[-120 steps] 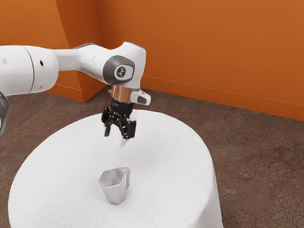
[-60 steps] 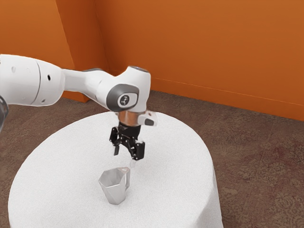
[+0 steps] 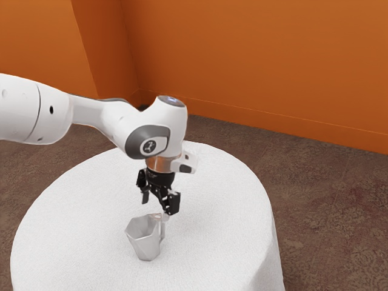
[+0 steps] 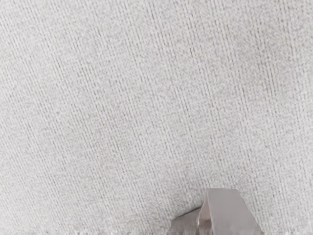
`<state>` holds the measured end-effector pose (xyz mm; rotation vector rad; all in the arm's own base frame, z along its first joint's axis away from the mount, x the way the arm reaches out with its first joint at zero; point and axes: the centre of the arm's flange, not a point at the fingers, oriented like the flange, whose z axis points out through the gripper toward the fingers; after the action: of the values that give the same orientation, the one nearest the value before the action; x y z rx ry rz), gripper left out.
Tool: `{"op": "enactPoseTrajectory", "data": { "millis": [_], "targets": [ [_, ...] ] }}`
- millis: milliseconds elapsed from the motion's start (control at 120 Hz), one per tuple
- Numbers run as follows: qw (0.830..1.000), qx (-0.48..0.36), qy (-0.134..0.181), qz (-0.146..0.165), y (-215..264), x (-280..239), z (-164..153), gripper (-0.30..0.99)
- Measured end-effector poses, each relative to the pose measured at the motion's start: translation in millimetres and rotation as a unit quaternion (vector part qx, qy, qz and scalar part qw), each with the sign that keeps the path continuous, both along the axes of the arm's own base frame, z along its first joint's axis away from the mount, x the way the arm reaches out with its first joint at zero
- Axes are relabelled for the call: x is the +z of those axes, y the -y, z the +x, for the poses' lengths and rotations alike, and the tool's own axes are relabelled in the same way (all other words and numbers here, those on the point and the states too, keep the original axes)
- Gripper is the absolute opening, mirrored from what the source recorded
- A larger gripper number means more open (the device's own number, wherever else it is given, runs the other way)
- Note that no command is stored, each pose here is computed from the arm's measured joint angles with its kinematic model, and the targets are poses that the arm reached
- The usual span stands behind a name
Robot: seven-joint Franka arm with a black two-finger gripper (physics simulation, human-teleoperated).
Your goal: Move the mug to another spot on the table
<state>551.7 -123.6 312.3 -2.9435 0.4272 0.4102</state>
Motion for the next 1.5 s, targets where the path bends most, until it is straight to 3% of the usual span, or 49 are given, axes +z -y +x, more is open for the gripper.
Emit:
{"op": "enactPoseTrajectory", "data": {
  "millis": [267,767,1300,1500],
  "targets": [
    [1.0,0.001,0.013,-0.004,2,-3,-5,0.69],
    [1.0,0.005,0.003,-0.018,20,-14,-21,0.68],
    [1.0,0.001,0.001,-0.02,26,-15,-20,0.45],
    [1.0,-0.002,-0.007,-0.017,25,-15,-21,0.26]
  ]
}}
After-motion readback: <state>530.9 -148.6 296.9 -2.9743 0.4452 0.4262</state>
